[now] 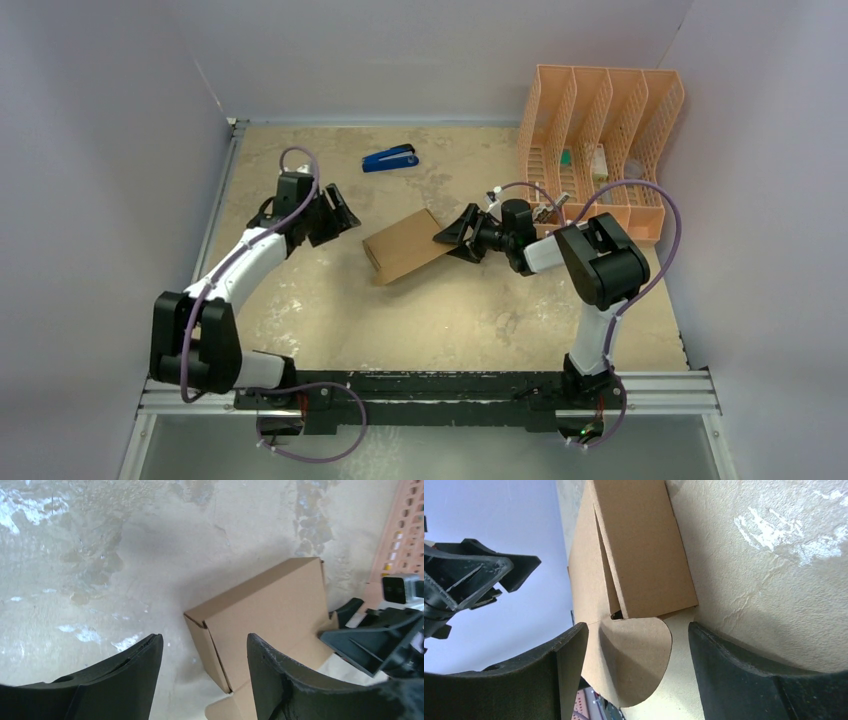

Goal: Fold the paper box

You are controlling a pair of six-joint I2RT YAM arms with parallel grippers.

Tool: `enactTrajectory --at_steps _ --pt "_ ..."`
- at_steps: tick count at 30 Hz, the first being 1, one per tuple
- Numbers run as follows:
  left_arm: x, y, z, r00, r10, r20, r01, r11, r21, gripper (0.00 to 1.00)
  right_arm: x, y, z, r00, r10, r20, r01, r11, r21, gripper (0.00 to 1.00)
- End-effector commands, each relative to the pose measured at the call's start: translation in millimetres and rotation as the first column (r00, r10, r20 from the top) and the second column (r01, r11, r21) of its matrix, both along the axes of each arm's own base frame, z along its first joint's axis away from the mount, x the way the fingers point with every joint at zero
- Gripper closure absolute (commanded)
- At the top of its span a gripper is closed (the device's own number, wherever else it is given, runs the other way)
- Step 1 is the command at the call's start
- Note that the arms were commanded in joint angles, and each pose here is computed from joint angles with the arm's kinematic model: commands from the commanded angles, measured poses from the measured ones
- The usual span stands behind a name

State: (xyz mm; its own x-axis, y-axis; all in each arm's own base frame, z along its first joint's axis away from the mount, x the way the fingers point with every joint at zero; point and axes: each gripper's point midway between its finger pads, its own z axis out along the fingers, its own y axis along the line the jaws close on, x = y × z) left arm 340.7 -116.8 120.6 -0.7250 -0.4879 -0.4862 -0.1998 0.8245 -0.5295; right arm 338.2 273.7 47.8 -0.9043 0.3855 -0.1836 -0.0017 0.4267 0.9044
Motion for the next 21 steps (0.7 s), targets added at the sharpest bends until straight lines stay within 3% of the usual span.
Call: enactTrajectory --at_steps 1,8,15,21 --pt "15.6 3.6 -15.5 0.995 -0.097 -0.007 0.097 0.991 0.096 0.38 6.7 -1.0 9.8 0.998 -0.018 0.060 0.018 1.000 -0.004 0.23" --pt "27.5 -35.2 -33.3 0.959 -0.283 -0.031 0.282 0.959 -0.045 0.39 8.2 -2.9 8.2 0.998 -0.032 0.062 0.033 0.999 -0.010 0.20" --pt "28.8 -42.5 -56.9 0.953 -0.295 -0.073 0.287 0.953 -0.097 0.44 8.4 -2.6 4.4 0.998 -0.040 0.054 0.040 0.999 -0.006 0.19" --pt "18.5 -32.5 -95.6 0.951 -0.242 -0.193 0.209 0.962 -0.173 0.51 9.1 -2.5 5.1 0.997 -0.048 0.056 0.048 0.999 0.001 0.19"
